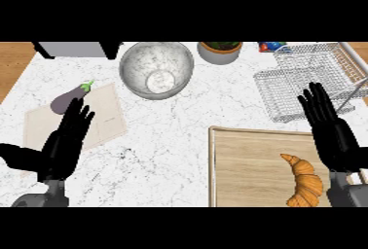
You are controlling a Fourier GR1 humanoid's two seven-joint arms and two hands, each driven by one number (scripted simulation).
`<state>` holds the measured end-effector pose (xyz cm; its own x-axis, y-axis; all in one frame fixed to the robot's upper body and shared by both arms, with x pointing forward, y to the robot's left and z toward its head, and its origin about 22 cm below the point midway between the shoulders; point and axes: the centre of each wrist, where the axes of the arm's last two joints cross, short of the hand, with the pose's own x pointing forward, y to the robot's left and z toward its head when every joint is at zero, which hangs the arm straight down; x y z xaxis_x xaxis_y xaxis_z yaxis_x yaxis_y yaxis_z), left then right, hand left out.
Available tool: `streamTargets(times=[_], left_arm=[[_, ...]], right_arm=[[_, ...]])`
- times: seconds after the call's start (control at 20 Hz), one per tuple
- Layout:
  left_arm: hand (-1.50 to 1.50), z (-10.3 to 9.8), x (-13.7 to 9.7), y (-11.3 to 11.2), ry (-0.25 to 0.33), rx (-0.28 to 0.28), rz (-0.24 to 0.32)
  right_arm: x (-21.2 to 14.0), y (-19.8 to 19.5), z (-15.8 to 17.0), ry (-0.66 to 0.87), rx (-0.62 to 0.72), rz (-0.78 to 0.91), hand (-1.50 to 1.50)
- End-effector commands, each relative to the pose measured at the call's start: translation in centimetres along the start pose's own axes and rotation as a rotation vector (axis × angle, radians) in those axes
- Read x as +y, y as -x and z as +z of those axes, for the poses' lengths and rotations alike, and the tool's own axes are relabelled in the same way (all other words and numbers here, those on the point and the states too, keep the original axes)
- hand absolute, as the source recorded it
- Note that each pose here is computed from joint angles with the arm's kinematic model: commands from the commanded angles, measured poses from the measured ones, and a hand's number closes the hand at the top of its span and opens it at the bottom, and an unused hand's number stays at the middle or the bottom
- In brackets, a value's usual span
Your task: Pick the croissant from the tray and place it in the tiered basket
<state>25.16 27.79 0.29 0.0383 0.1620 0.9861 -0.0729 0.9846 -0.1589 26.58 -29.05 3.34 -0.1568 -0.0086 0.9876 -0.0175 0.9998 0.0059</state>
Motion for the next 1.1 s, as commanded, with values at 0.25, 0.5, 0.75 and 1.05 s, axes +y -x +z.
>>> streamTargets(times=[0.25, 0.5, 0.75, 1.05], left_arm=[[0.0, -0.3, 6.2, -4.4, -0.14, -0.12, -0.568], [0.0, 0.3, 5.8, -3.1, -0.15, -0.052, -0.547], [0.0, -0.8, 4.5, -3.2, -0.115, -0.049, -0.583], [0.0, -2.1, 2.6, -3.7, -0.12, -0.059, -0.572]], right_arm=[[-5.2, -1.2, 4.4, 0.417, 0.035, -0.022, 1.5], [-9.9, 3.0, 12.0, 0.973, 0.346, 0.251, -1.5], [-7.2, -3.1, 15.4, 0.961, 0.32, 0.332, -1.5], [-7.0, -7.4, 17.4, 0.595, 0.624, 0.565, -1.5]])
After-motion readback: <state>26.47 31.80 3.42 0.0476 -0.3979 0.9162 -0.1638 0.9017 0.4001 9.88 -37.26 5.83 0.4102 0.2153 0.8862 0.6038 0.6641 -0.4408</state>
